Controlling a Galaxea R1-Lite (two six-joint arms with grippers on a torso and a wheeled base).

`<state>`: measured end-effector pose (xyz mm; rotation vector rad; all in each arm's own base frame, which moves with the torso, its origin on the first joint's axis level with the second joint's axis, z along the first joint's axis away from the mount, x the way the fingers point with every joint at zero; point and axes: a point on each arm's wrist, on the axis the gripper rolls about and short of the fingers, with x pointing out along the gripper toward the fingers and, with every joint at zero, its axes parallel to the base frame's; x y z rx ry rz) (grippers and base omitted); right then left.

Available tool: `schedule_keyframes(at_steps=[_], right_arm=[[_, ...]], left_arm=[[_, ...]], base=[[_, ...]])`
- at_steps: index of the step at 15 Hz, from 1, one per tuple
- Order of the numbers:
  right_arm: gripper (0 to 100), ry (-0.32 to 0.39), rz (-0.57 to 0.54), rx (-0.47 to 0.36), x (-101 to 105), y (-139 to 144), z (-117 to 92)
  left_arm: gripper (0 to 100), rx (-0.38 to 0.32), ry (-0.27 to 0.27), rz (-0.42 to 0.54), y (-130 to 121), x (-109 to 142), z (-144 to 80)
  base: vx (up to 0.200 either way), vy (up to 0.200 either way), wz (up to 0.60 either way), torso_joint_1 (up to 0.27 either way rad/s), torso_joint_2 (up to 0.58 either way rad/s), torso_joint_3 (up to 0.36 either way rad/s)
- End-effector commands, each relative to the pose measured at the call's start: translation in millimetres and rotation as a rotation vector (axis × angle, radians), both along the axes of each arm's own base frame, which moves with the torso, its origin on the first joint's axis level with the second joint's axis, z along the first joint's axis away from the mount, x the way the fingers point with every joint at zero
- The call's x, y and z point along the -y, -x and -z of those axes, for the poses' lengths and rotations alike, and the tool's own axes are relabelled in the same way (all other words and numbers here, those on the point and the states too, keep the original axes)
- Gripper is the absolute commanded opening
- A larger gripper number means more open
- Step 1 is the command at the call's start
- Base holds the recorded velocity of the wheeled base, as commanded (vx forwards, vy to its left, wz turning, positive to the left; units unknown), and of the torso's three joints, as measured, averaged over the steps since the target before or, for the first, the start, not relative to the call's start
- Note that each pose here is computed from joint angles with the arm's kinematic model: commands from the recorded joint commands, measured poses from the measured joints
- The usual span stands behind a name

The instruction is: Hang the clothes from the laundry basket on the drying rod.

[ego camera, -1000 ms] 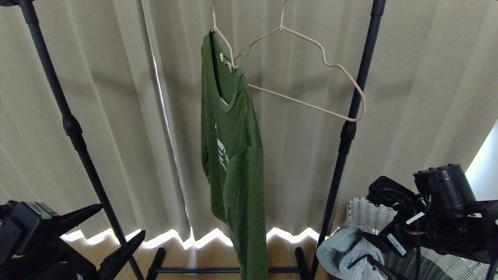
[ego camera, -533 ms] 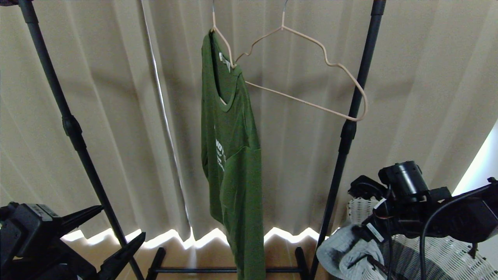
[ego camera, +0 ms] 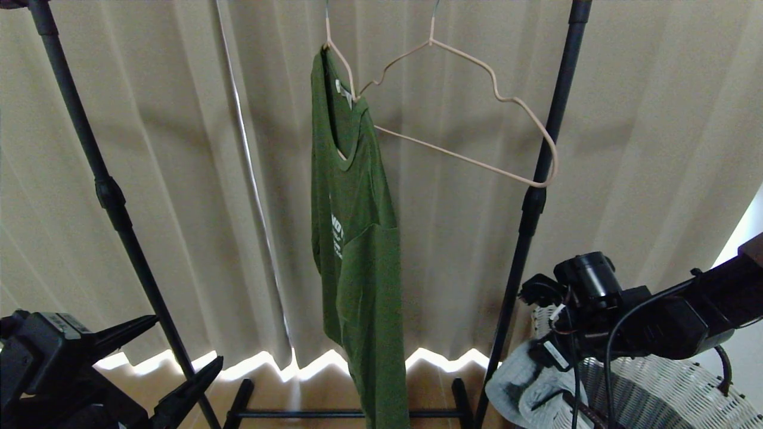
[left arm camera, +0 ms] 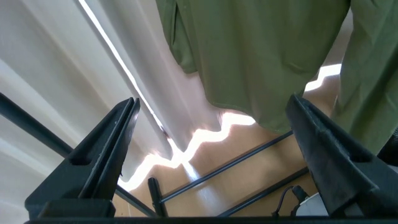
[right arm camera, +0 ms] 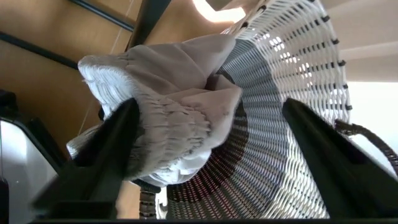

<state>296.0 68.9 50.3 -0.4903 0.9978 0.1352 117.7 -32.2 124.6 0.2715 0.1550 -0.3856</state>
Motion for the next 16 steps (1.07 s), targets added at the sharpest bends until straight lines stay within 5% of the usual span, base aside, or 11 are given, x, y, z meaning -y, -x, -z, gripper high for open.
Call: schedule_keyframes(at_steps=[1, 5, 10, 16], right_arm=[[0, 0.000, -0.001, -0.003, 0, 0, 1], [0, -0.019, 0.011, 0.038, 3, 10, -16], [0, -0.099, 0.031, 0.277, 10, 40, -86], [0, -0.144, 0.016, 0.411, 13, 62, -119]], left_arm=[[100, 0.000, 0.000, 0.003, 0, 0, 0], [100, 0.007, 0.000, 0.003, 1, 0, -1], [100, 0.021, -0.006, 0.007, 1, 1, -3], [100, 0.084, -0.009, 0.008, 9, -2, -9]], base=[[0.000, 0.000, 0.00, 0.000, 0.00, 0.000], [0.000, 0.000, 0.00, 0.000, 0.00, 0.000], [0.000, 0.000, 0.00, 0.000, 0.00, 0.000], [-0.200, 0.000, 0.00, -0.002, 0.00, -0.001]])
